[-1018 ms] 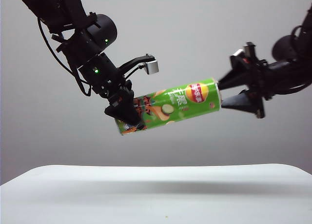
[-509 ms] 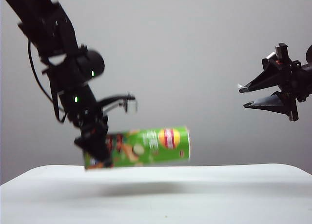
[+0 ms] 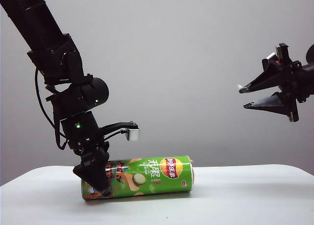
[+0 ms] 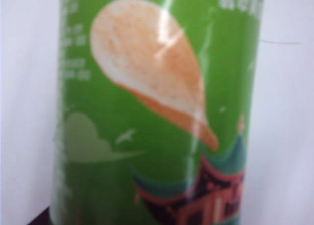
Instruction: Pick up the green tub of chips from the desk, push the transparent container that's holding the chips and has slipped out back in, and finally put the chips back on the desk.
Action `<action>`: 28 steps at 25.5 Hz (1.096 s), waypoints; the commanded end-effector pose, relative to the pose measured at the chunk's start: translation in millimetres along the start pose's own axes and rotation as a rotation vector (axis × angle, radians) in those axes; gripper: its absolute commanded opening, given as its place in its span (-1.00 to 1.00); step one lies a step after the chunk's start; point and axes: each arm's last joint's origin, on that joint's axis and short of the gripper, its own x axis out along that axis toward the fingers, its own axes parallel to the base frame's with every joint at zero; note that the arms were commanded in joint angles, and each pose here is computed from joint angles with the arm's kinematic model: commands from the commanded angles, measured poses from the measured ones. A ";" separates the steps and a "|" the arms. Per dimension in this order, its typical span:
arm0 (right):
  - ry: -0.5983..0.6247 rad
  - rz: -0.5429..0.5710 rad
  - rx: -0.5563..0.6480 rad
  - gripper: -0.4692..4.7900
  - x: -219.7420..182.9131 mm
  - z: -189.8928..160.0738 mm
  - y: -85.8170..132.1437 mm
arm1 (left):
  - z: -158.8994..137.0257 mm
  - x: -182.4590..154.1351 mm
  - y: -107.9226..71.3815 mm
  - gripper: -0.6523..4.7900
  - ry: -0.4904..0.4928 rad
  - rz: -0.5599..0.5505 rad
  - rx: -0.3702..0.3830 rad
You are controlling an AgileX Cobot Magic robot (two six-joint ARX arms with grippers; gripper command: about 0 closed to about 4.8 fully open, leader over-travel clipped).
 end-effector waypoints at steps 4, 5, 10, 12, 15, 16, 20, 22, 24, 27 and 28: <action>-0.002 0.014 -0.018 -0.09 -0.6 1.0 2.8 | 1.2 0.2 0.8 1.00 -0.013 0.004 -0.038; -0.002 0.014 -0.019 -0.09 -0.6 1.1 2.8 | 1.5 -0.1 1.2 1.00 -0.014 0.007 -0.050; -0.004 -0.002 -0.024 -0.08 -0.6 1.5 2.3 | 11.0 -19.6 2.2 1.00 -0.014 0.072 -0.068; -0.004 -0.023 -0.021 -0.07 -0.9 1.3 1.6 | 16.2 -34.1 1.0 1.00 -0.027 0.092 -0.068; -0.001 -0.025 -0.012 -0.07 -0.9 0.6 1.5 | 25.1 -58.9 -4.8 1.00 -0.044 0.111 -0.097; 0.000 -0.025 -0.009 -0.07 -0.9 0.5 1.6 | 27.5 -66.5 -7.3 1.00 -0.039 0.119 -0.100; 0.025 -0.025 0.044 -0.64 -2.5 -4.8 6.7 | 33.8 -115.8 -21.6 1.00 0.091 0.276 -0.164; 0.066 -0.051 0.049 -0.84 -6.1 -12.2 16.4 | 30.4 -149.0 -36.8 0.98 0.207 0.347 -0.197; 0.115 -0.097 0.012 -0.84 -10.0 -18.9 27.1 | 27.5 -168.2 -48.5 0.48 0.240 0.349 -0.214; 0.168 -0.119 -0.029 -0.84 -15.6 -25.9 46.9 | 21.9 -200.2 -63.2 0.22 0.189 0.403 -0.292; 0.165 -0.108 -0.039 -0.84 -17.3 -26.9 52.9 | 19.8 -211.4 -69.0 0.22 0.151 0.442 -0.327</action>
